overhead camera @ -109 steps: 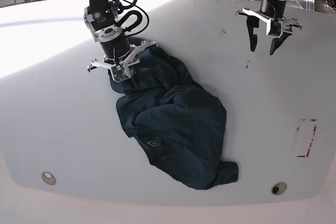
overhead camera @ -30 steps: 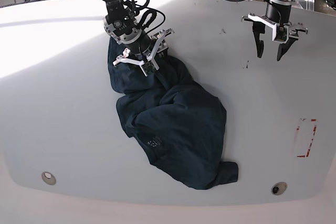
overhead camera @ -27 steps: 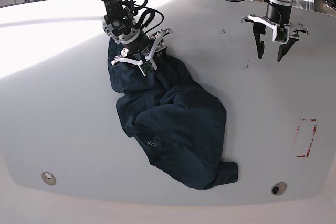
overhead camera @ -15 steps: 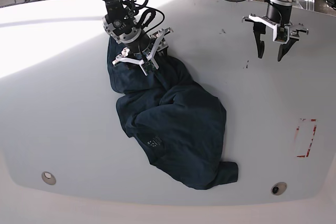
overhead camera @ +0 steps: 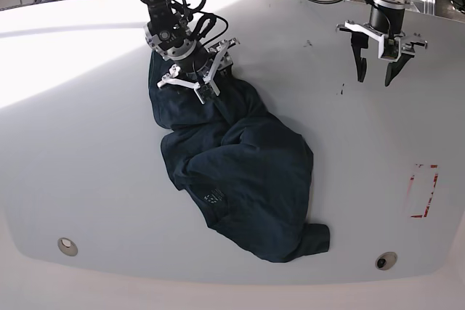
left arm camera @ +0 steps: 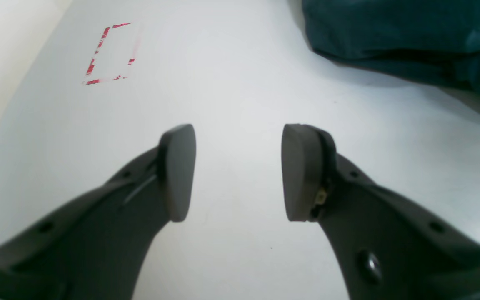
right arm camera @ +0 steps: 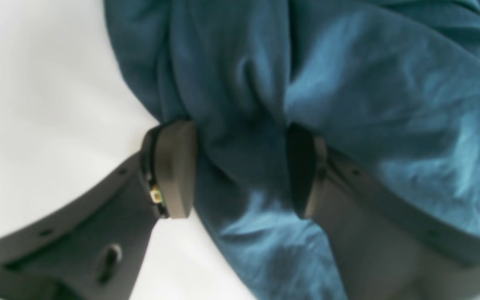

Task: Fold the T-shirt properly
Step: 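Close the right gripper on the T-shirt fabric, then lift and drag the gripped fabric with the right gripper, spreading the shirt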

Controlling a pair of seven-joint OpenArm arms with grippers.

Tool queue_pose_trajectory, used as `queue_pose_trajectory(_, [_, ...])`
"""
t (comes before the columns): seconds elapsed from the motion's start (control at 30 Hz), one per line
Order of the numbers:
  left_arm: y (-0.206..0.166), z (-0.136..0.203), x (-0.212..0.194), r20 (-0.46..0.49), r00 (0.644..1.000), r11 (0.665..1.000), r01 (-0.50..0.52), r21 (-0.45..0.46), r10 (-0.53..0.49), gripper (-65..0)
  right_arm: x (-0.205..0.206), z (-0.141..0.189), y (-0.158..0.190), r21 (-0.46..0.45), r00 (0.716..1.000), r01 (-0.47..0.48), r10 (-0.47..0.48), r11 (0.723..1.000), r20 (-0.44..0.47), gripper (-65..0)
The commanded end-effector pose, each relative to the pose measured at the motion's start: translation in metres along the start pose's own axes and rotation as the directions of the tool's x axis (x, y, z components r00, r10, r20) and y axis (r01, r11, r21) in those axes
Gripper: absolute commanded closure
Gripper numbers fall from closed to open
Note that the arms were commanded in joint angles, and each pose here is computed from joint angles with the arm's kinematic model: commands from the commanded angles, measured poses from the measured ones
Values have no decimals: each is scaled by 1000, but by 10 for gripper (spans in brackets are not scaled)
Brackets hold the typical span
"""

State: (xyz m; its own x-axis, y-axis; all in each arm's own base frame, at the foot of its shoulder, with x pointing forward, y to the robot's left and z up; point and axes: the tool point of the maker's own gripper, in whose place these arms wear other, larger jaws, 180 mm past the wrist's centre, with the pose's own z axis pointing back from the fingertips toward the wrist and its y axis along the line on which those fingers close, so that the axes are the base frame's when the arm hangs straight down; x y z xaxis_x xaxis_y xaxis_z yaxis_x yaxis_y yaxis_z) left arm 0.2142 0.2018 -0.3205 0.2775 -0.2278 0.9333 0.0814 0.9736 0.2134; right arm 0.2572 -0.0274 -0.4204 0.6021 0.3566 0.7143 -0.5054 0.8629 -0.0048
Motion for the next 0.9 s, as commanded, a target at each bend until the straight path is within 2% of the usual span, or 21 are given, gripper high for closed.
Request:
queue_pose_trajectory(0.0, [1, 1, 8, 34, 999, 1000, 8, -1, -8, -307, 11, -5, -8, -9, 1000, -9, 10, 1000, 29, -336])
queue_pose_trajectory(0.2, [1, 1, 8, 32, 999, 1000, 6, 0, -6, -305, 6, -9, -10, -9, 1000, -3, 3, 1000, 18, -310])
queue_pose_trajectory(0.27, [2, 0, 9, 36, 999, 1000, 7, 2, -7, -306, -6, -12, -7, 2, 1000, 6, -6, 1000, -8, -229])
queue_pose_trajectory(0.53, [2, 0, 8, 35, 999, 1000, 8, 2, -8, -304, -14, -16, -9, 5, 1000, 13, -13, 1000, -23, -5])
queue_pose_trajectory(0.87, [3, -2, 10, 44, 999, 1000, 4, 6, -4, -304, -8, -14, -14, -6, 1000, 3, -3, 1000, -5, 0])
